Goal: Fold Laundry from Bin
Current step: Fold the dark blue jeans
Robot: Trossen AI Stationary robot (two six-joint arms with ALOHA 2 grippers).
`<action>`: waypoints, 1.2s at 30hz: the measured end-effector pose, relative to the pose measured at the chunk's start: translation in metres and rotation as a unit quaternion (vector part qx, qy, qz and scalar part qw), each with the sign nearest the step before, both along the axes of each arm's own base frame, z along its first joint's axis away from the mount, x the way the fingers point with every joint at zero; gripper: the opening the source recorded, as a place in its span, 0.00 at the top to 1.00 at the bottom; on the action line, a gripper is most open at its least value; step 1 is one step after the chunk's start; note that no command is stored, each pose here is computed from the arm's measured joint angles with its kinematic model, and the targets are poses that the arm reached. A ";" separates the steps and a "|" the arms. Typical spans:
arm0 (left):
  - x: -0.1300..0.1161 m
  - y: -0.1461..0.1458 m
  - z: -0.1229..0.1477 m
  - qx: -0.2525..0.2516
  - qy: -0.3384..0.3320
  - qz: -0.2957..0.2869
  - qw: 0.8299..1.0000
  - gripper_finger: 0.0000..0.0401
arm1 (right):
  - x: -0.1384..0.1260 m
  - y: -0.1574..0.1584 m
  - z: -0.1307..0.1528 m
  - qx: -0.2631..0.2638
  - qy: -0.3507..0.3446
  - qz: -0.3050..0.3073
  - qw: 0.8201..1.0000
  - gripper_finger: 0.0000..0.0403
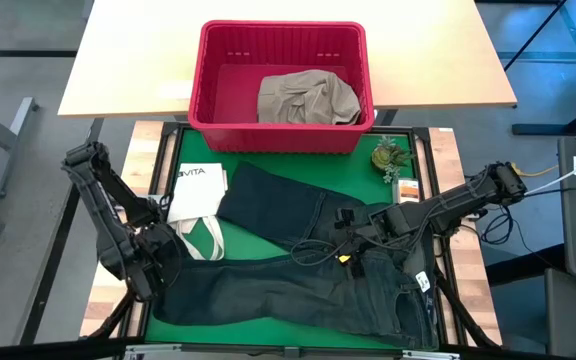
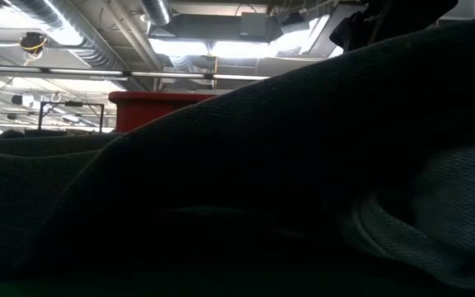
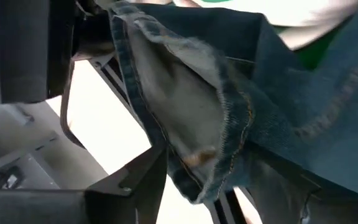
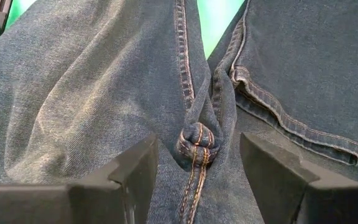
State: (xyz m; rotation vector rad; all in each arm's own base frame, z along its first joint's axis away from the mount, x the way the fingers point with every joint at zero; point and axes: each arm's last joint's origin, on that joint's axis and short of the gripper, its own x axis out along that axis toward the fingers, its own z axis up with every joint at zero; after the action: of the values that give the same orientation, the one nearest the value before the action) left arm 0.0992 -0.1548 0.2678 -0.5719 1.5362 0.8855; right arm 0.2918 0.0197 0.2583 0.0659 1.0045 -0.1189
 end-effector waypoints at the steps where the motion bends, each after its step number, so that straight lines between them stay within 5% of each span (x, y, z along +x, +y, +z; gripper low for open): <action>1: 0.000 0.000 -0.003 0.003 0.001 0.000 1.000 0.49 | 0.000 0.000 0.000 0.000 0.000 0.000 1.000 0.44; 11: 0.012 -0.019 -0.028 -0.111 -0.063 -0.081 0.989 0.60 | 0.000 0.000 0.000 0.000 0.000 0.000 1.000 0.44; 19: 0.013 -0.022 -0.026 -0.133 -0.056 -0.063 0.988 0.96 | 0.000 0.000 0.000 0.000 0.000 0.000 1.000 0.44; 27: 0.014 -0.025 0.032 -0.187 -0.023 -0.044 0.981 0.99 | 0.000 0.000 0.000 0.000 0.000 0.000 1.000 0.44; 36: 0.026 -0.027 0.105 -0.225 -0.214 -0.028 0.950 1.00 | 0.000 0.000 0.000 0.000 0.000 0.000 1.000 0.44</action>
State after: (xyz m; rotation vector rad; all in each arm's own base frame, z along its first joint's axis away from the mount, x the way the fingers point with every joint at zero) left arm 0.1250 -0.1814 0.3727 -0.9740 1.3424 0.3260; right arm 0.2920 0.0197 0.2582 0.0663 1.0040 -0.1191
